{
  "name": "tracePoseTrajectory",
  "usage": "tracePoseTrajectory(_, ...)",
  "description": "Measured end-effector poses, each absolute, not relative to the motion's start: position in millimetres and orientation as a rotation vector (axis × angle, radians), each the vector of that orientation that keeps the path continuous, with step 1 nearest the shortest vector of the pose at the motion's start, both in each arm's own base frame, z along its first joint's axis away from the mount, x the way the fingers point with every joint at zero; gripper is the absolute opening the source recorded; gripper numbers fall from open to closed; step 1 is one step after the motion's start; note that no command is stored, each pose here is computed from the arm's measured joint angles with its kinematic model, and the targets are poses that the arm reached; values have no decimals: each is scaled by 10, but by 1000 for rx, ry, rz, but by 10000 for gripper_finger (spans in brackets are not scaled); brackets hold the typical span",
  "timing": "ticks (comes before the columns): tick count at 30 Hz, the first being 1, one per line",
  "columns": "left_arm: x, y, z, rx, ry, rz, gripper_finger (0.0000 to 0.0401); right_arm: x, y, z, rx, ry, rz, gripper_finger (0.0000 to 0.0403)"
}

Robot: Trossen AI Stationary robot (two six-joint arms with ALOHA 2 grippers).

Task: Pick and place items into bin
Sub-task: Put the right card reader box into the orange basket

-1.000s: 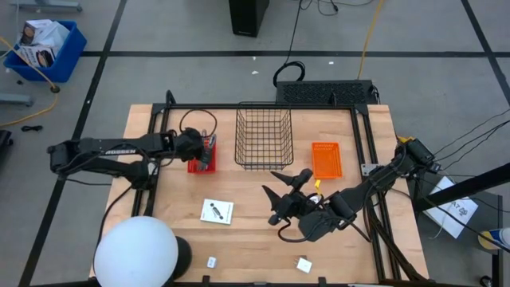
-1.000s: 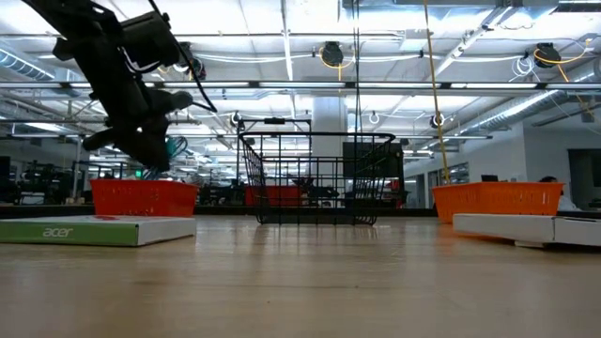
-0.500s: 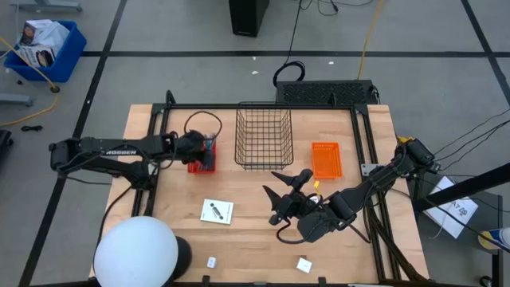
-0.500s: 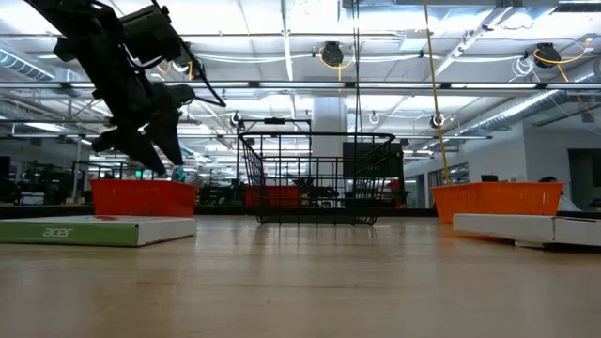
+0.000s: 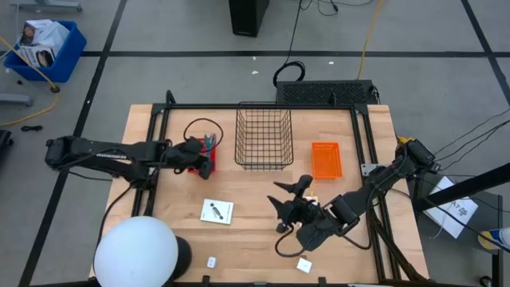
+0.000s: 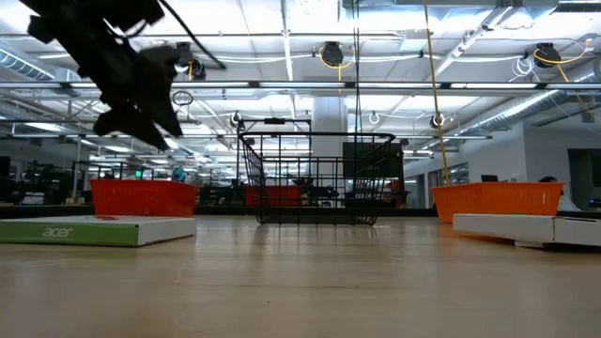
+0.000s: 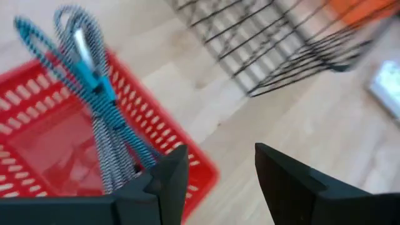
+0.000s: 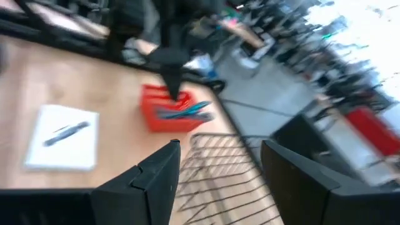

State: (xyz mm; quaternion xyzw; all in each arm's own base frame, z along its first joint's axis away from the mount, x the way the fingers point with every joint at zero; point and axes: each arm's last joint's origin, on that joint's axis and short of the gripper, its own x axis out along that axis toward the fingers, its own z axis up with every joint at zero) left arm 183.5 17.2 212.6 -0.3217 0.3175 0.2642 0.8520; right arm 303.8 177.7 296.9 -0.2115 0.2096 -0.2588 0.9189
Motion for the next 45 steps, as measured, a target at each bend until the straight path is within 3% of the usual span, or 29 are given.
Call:
tracePoseTrajectory(6,1842,-33,2341,-539,491,430,189,2958,1775,2842,-254,541,-436,210)
tracePoseTrajectory(17,1960,-428,2484,-360,346,189,189,2678,1611,2620,58,866,-548,210)
tracePoseTrajectory(28,2281,-762,2187,-333,408,37,189,2463,1547,2537,313,1103,-715,210)
tracePoseTrajectory(34,2484,-935,2033,-349,365,-83,189,2321,1525,2263,447,1264,-805,210)
tracePoseTrajectory(45,2862,-989,1739,-330,354,-100,188,2042,1423,1832,480,1447,-953,210)
